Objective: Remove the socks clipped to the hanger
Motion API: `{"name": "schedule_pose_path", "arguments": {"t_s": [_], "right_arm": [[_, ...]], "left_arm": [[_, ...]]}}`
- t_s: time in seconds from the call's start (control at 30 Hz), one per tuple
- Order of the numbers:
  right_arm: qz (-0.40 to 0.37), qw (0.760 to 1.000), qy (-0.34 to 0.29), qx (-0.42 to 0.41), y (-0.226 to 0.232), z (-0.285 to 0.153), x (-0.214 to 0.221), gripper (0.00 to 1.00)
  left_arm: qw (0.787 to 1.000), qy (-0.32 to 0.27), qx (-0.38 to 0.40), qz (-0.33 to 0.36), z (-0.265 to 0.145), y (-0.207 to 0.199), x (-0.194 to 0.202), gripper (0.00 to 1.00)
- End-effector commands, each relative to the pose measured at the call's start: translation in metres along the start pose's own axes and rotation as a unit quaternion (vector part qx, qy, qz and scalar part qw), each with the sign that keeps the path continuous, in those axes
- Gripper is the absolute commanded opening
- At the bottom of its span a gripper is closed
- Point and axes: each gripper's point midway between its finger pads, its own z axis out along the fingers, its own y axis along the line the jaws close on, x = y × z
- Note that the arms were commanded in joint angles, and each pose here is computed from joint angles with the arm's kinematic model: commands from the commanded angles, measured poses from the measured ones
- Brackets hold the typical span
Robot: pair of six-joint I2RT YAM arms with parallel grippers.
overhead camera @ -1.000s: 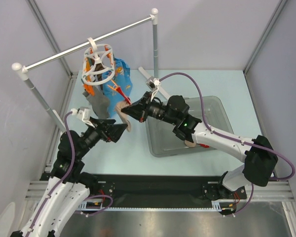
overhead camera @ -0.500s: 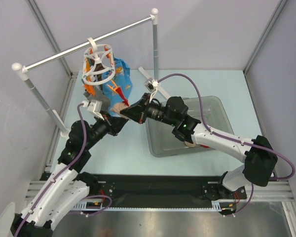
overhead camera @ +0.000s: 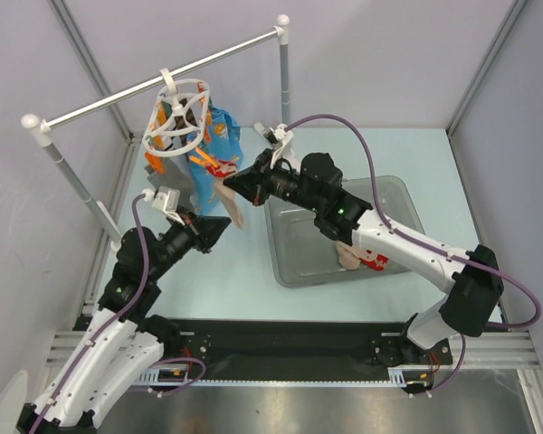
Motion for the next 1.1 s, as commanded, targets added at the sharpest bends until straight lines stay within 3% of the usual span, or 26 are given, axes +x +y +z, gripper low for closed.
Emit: {"name": "schedule_pose_path", "arguments": {"t_s": [0.0,0.03,0.13,0.23,0.33,0.6,0.67,0.7,0.73,0.77,0.8,0.83,0.87,0.9,1.0,1.07], "right_arm": [[-0.022,1.0,-0.007,-0.006,0.002,0.002,-0.011,0.0],[-0.021,1.0,-0.007,-0.008,0.004,0.002,-0.011,0.0],[-0.017,1.0,-0.007,-0.013,0.007,0.002,-0.01,0.0],[-0.003,1.0,-0.009,-0.021,0.012,0.001,-0.007,0.0],[0.021,0.999,-0.009,-0.034,0.019,0.003,0.001,0.0],[0.053,0.997,-0.02,-0.06,0.034,0.003,0.005,0.0],[0.061,0.996,-0.024,-0.065,0.036,0.002,0.005,0.0],[0.062,0.996,-0.023,-0.068,0.037,0.002,0.005,0.0],[0.062,0.995,-0.023,-0.069,0.038,0.002,0.005,0.0],[0.058,0.996,-0.02,-0.068,0.037,0.003,0.006,0.0],[0.054,0.996,-0.016,-0.064,0.035,0.003,0.007,0.07],[0.049,0.998,-0.001,-0.049,0.029,0.003,0.014,0.14],[0.04,0.998,-0.004,-0.043,0.029,0.005,0.007,0.2],[0.02,0.999,-0.003,-0.027,0.023,0.007,0.006,0.38],[-0.028,1.0,0.01,0.003,0.018,0.013,-0.002,0.62],[-0.046,0.998,0.012,0.031,0.011,0.017,-0.008,0.64]], "left_arm": [[1.0,-0.007,-0.009,0.011,-0.001,0.0,-0.008,0.08],[1.0,-0.007,-0.013,0.009,-0.002,0.002,-0.007,0.32],[1.0,-0.014,-0.021,0.005,-0.003,0.004,-0.008,0.71],[0.999,-0.035,-0.008,0.012,-0.006,-0.003,-0.018,0.84],[0.998,-0.051,-0.001,0.019,-0.006,-0.007,-0.027,0.91],[0.999,-0.04,-0.026,0.016,0.017,0.007,-0.025,0.96],[0.998,-0.052,-0.026,0.018,0.02,0.006,-0.03,0.81],[0.998,-0.053,-0.023,0.02,0.02,0.004,-0.033,0.68],[0.998,-0.05,-0.022,0.02,0.02,0.004,-0.033,0.35],[0.998,-0.047,-0.02,0.02,0.019,0.002,-0.032,0.2],[0.998,-0.041,-0.031,0.021,0.017,0.003,-0.031,0.07],[0.998,-0.036,-0.041,0.02,0.015,0.006,-0.03,0.0],[0.998,-0.029,-0.045,0.021,0.012,0.006,-0.026,0.0],[0.998,-0.028,-0.049,0.028,0.009,0.007,-0.026,0.0],[0.998,-0.028,-0.053,0.035,0.003,0.009,-0.022,0.0],[0.998,-0.027,-0.053,0.036,0.001,0.009,-0.02,0.0]]}}
